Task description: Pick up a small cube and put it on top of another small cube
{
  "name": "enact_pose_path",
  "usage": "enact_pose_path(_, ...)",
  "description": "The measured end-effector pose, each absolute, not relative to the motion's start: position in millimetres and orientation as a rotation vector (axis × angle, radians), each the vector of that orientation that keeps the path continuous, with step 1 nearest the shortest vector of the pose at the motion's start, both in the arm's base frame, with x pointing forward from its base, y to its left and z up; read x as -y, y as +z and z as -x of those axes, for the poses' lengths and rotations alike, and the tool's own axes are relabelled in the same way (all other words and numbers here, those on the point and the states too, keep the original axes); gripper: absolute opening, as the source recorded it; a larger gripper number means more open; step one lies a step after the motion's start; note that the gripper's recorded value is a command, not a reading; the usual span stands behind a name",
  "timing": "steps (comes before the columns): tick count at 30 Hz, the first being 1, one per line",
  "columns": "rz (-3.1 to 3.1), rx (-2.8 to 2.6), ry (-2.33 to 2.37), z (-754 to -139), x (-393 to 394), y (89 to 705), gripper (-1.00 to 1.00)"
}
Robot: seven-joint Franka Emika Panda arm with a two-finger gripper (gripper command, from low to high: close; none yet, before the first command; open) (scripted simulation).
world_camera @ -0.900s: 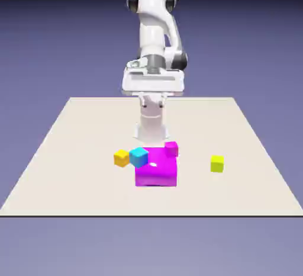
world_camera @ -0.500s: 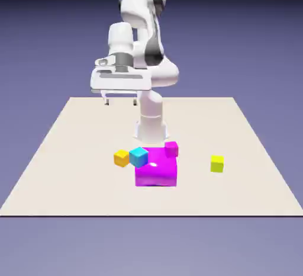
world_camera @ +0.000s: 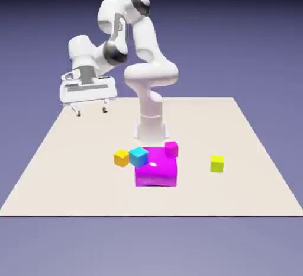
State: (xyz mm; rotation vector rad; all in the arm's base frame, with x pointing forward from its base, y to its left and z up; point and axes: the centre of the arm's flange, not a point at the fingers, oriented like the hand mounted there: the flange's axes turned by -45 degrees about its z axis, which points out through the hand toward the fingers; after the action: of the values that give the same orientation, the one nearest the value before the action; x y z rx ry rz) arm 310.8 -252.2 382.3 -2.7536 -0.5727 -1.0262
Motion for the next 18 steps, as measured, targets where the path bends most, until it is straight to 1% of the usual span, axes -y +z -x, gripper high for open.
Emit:
enact_pose_path(9,2.554,0.74,-1.052,-270,293,309,0.0)
enact_pose_path(18,2.309,0.876,-1.149,-226,303,224,0.0)
